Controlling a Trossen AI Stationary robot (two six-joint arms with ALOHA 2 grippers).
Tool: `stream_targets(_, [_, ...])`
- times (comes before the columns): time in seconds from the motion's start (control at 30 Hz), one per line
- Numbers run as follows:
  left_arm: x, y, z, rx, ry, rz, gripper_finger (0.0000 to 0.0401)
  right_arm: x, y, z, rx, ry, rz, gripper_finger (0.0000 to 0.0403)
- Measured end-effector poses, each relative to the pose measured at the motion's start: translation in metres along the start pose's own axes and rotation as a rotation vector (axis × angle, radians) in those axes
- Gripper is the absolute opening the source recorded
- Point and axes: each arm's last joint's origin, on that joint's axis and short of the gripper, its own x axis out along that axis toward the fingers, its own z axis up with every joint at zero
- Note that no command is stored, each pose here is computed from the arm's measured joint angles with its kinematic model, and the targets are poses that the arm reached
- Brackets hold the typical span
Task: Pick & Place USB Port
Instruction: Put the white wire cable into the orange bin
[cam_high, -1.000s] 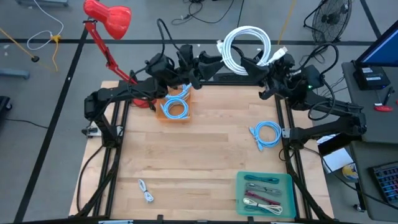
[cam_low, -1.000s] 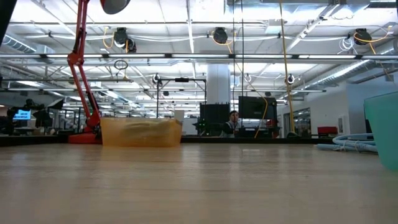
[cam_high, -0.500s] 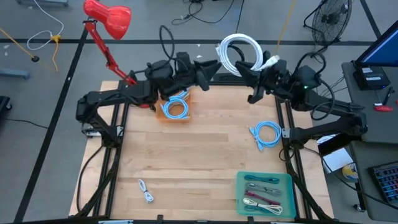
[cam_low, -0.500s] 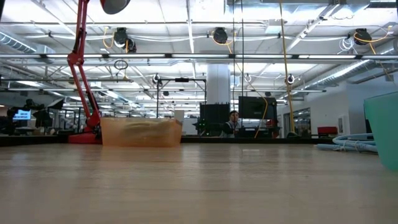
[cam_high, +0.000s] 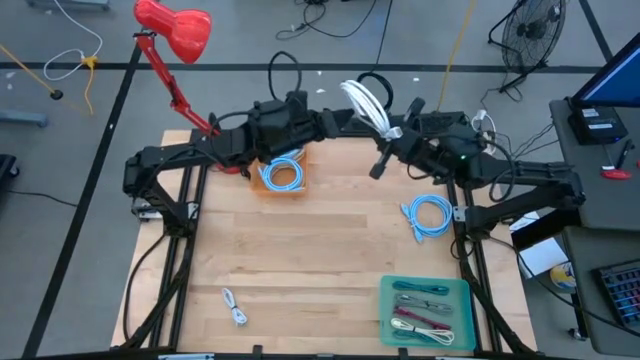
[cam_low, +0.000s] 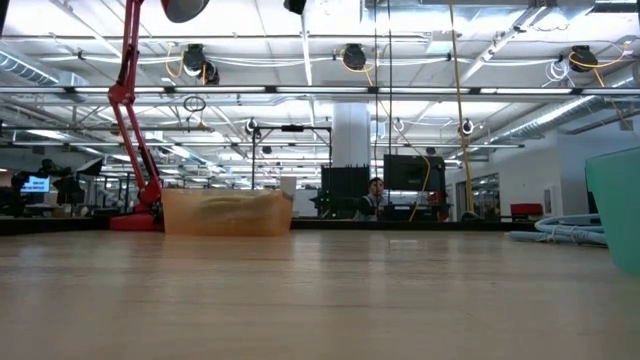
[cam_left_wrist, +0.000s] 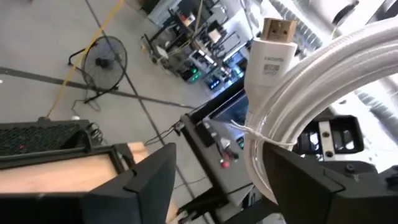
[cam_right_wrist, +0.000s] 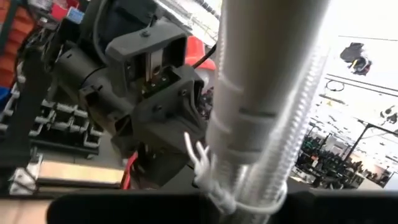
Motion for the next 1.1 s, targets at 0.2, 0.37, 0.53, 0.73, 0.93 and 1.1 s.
stream_targets(0.2, [0.000,-0.001,0.000,-0.019,-0.008,-0.007,0.0268,0.005,0.004,-0.001,0.002,-0.003,-0.007,0.0019])
stream_targets(0.37, [-0.003,-0.010,-0.003,-0.018,-0.027,-0.061,0.0269,0.001,-0.004,0.003,0.010,-0.023,-0.057,0.0019])
stream_targets(0.53, [-0.010,-0.028,-0.002,-0.035,-0.069,-0.187,0.0269,0.000,-0.007,0.000,0.013,0.016,-0.084,0.0019])
stream_targets(0.73, [-0.008,-0.023,-0.006,-0.012,-0.045,-0.137,0.0269,-0.001,-0.007,0.001,0.036,0.001,-0.068,0.0019])
stream_targets(0.93, [-0.002,-0.018,-0.009,-0.021,-0.047,-0.120,0.0269,0.000,-0.006,0.001,0.056,0.003,-0.070,0.0019])
stream_targets(1.1, [0.009,-0.009,-0.007,-0.061,-0.049,-0.113,0.0269,0.001,-0.004,-0.001,0.063,0.012,-0.066,0.0019])
